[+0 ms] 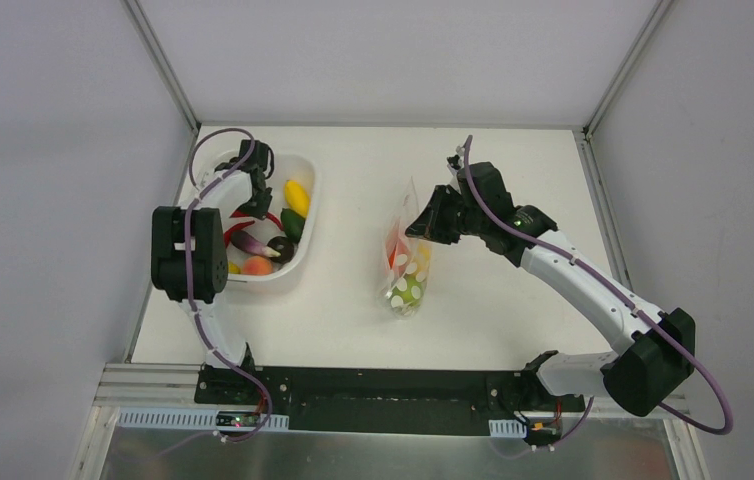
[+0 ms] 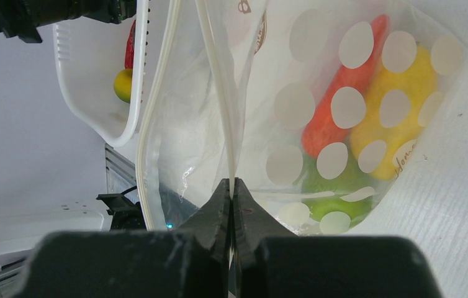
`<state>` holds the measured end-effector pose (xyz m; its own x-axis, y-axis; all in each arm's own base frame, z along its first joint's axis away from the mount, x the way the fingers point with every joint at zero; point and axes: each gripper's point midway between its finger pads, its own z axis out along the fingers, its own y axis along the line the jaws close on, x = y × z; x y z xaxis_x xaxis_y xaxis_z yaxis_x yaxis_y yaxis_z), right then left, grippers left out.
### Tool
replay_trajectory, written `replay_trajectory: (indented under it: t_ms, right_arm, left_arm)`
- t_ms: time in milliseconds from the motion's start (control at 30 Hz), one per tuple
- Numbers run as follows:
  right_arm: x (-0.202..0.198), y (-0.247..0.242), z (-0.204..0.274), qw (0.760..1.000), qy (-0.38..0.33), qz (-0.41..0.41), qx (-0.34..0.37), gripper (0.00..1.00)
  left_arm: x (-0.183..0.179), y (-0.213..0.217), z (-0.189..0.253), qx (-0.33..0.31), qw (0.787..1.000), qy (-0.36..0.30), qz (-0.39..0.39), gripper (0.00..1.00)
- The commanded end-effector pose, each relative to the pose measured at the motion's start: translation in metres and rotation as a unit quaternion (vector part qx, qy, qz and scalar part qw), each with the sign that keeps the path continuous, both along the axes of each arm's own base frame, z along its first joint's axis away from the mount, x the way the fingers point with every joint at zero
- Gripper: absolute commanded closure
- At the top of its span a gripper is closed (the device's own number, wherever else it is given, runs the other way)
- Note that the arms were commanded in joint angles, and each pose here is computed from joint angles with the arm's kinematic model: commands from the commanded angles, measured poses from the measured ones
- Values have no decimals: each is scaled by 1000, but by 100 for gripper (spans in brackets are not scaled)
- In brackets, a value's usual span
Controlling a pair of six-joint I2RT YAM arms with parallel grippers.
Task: Place the food in the zip-top bag and seal the zipper
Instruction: Pick up the fake vegetable from the bin, then place the fake vegetable in the zipper food storage bag.
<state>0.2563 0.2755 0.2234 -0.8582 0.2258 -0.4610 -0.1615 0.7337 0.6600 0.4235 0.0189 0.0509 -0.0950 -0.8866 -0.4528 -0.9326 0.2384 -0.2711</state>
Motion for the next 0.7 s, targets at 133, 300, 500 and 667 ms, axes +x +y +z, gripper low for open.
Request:
replay_trajectory:
  t_ms: [133, 300, 500, 667]
  right_arm:
    - [0, 1, 15, 1000, -20, -5, 17, 100]
    - [-1, 1, 20, 999, -23, -10, 28, 100]
    - [0, 3, 22, 999, -24, -15, 43, 100]
    - [2, 6, 25, 998, -25, -15, 51, 100]
  left_arm:
    - [9, -17, 93, 16, 983, -129, -134, 100]
    - [-9, -25, 127, 33, 967, -158, -195, 100]
    - [-24, -75, 177, -7, 912, -240, -333, 100]
    - [-44, -137, 254, -38, 810, -381, -444, 100]
